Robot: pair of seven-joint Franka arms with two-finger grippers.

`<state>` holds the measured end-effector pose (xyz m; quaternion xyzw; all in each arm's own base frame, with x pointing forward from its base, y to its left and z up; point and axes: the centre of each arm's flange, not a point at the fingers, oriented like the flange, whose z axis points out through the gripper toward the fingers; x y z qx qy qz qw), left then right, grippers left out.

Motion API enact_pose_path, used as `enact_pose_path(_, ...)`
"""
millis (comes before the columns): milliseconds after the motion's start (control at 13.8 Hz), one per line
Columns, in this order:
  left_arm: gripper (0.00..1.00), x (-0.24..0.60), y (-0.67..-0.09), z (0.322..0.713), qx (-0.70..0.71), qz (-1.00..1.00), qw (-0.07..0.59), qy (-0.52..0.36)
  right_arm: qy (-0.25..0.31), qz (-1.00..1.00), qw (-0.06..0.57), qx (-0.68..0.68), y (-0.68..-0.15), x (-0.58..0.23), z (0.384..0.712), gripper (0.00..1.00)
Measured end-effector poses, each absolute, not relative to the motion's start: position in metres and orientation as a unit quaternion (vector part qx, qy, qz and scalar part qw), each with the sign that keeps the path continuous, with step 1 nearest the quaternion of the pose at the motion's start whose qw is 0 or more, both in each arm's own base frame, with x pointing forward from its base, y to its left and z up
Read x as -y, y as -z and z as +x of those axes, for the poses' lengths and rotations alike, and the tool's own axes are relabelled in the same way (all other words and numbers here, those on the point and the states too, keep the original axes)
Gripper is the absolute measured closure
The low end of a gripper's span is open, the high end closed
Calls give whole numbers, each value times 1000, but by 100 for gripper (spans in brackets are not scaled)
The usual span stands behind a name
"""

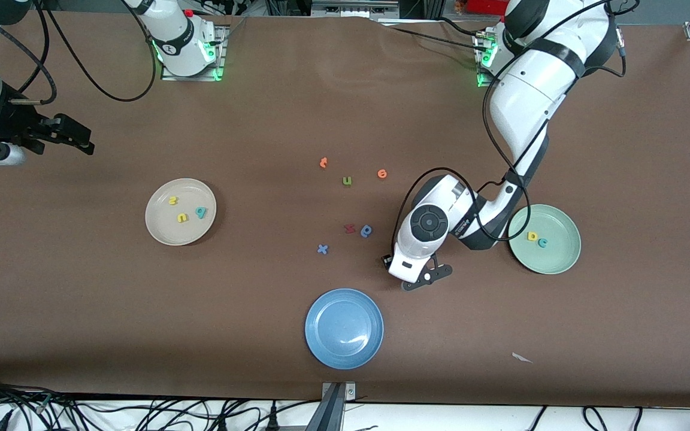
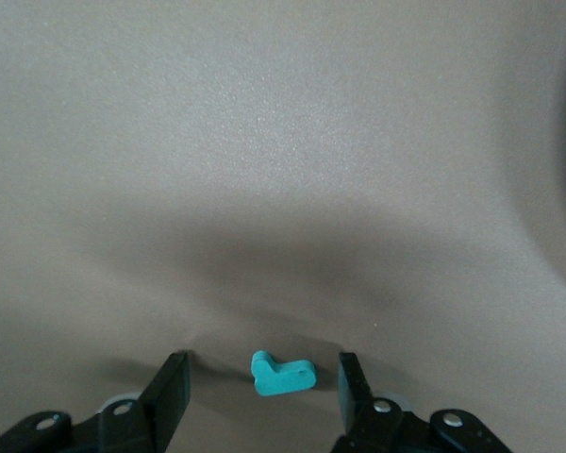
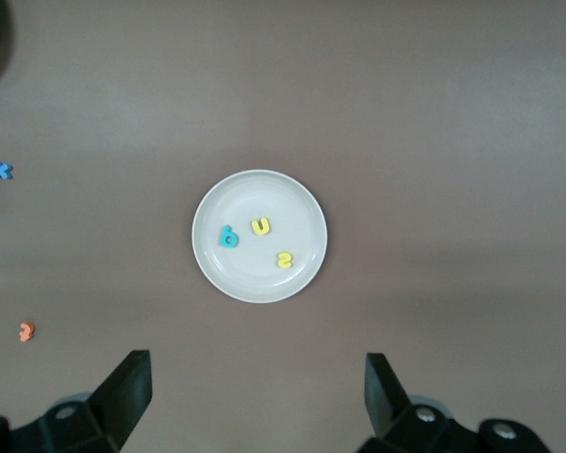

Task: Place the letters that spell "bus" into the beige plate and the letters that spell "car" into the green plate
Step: 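Grasp the cyan l with the left gripper, then carry the cyan l onto the green plate and open the left gripper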

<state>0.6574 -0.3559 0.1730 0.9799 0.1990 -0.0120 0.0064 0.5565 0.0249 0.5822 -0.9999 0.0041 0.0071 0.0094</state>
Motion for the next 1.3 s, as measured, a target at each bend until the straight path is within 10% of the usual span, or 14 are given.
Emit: enact_pose_path(1302, 70, 357, -174, 658, -211, 977, 6, 11, -1, -1000, 9, 2, -575, -33, 564, 0)
